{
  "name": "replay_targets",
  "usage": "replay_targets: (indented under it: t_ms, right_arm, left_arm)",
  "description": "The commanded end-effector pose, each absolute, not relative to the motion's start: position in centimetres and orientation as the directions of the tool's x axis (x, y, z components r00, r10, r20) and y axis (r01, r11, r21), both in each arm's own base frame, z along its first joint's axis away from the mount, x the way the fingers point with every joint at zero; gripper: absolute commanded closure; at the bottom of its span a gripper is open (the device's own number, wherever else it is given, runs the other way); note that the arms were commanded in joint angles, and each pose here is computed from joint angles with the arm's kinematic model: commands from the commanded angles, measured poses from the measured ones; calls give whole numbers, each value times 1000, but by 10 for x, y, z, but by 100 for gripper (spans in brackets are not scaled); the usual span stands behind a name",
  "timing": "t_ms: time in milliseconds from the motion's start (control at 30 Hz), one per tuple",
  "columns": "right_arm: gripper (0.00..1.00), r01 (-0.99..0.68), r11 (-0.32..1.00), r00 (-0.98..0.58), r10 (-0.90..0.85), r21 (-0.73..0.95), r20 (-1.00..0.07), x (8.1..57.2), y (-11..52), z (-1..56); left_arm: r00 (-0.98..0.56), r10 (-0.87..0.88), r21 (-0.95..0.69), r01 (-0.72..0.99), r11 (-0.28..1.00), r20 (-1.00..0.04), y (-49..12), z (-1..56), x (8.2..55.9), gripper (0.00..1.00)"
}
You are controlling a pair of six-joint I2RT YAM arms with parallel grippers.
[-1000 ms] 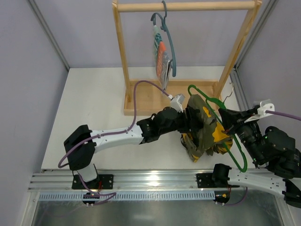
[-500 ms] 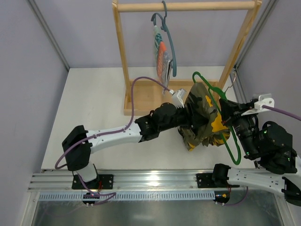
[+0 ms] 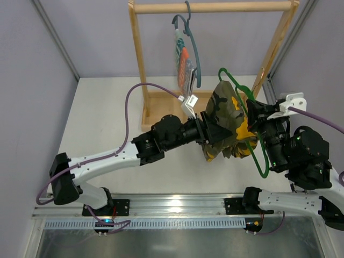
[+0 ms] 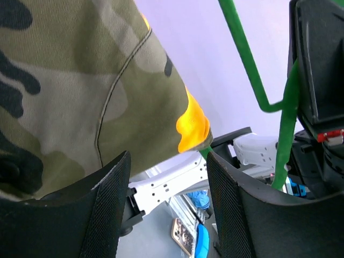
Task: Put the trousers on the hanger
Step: Hang the hanger with trousers onto the clothesline
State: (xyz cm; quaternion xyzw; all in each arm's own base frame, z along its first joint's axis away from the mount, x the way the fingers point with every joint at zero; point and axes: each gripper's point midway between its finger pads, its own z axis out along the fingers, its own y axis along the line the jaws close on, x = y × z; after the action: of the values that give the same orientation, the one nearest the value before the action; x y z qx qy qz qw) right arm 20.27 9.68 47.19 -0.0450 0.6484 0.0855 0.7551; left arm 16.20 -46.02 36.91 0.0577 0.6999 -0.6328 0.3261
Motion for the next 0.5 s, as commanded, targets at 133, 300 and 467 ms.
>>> replay_targets:
  t_ms: [133,300,467]
  right_arm:
    - [96,-199,966,290,221,167,-931,196,79,549]
    - [96,-136,985,303,143,106,-942,210,79,565]
    - [96,-176,981,278,129,81,-952,238,89,574]
  left_arm:
    - [-768,-305,-826,518,222,-563,-440,371,151,40]
    - [-733,-369,-820,526,225,-571,-408,385,149,40]
    - [-683,-409,-796,535,283,-605,-374,391,149,38]
